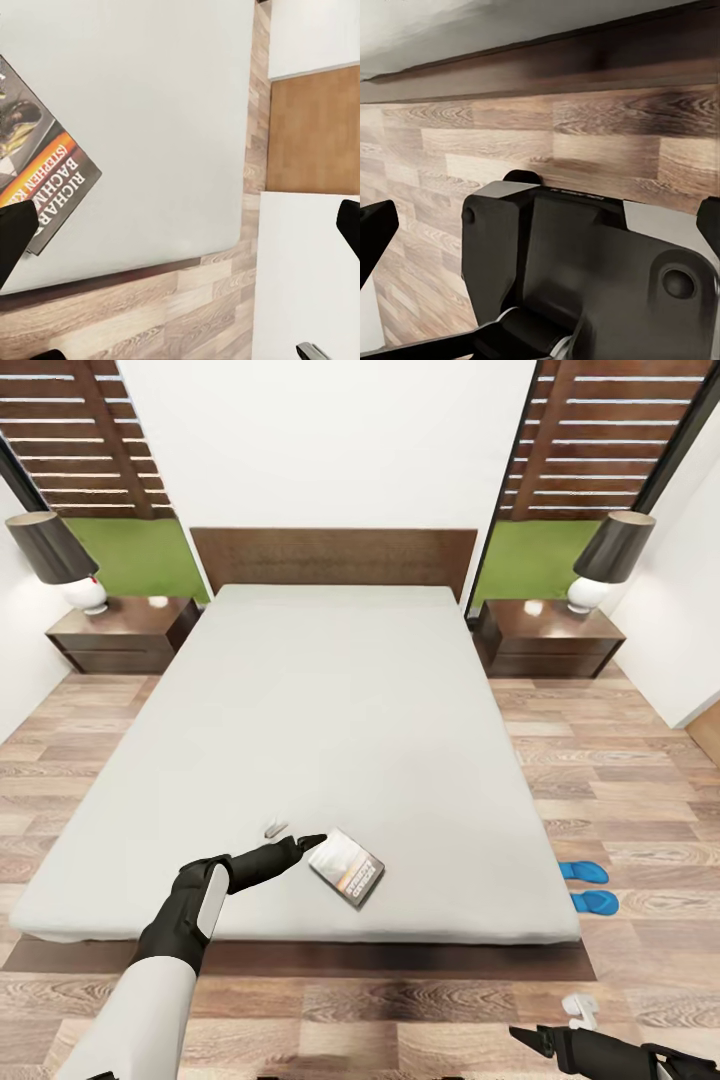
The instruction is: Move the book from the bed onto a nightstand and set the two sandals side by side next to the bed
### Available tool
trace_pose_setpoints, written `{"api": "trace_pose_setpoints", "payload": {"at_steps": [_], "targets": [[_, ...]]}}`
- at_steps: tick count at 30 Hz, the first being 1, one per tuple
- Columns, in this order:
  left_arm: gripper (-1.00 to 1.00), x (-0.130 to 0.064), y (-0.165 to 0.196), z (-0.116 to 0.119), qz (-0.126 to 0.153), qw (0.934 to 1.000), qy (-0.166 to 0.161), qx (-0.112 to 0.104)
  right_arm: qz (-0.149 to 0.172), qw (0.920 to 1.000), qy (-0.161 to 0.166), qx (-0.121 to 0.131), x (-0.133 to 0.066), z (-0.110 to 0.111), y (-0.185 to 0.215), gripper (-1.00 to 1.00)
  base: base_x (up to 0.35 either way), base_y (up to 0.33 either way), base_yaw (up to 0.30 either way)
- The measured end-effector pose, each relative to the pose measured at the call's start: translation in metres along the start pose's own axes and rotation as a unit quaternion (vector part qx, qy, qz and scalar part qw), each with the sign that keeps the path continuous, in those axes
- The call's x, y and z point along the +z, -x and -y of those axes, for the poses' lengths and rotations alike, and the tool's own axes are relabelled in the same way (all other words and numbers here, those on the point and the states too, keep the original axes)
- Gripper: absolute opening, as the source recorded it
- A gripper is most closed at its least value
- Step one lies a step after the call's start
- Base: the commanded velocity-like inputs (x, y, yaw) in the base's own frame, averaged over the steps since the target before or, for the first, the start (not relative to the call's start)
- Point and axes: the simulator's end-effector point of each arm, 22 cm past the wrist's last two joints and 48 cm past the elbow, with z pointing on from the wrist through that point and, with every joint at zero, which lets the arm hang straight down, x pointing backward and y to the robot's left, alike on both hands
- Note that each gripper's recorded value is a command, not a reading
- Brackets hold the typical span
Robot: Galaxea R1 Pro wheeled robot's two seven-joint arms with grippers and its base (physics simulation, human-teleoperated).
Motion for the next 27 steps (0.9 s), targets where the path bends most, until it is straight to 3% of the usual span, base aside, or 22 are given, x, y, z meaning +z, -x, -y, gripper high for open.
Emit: {"api": "trace_pose_setpoints", "payload": {"at_steps": [18, 27], "targets": [[1.0, 0.006, -0.009, -0.013, -0.008, 0.9999, 0.006, -0.01, -0.01, 0.9999, -0.003, 0.008, 0.004, 0.006, -0.01, 1.0, 0.002, 0.0, 0.0], [1.0, 0.007, -0.011, -0.015, -0.01, 0.9999, 0.006, -0.012, -0.012, 0.9999, -0.004, 0.009, 0.004, 0.007, -0.012, 1.0, 0.157, 0.0, 0.0]]}}
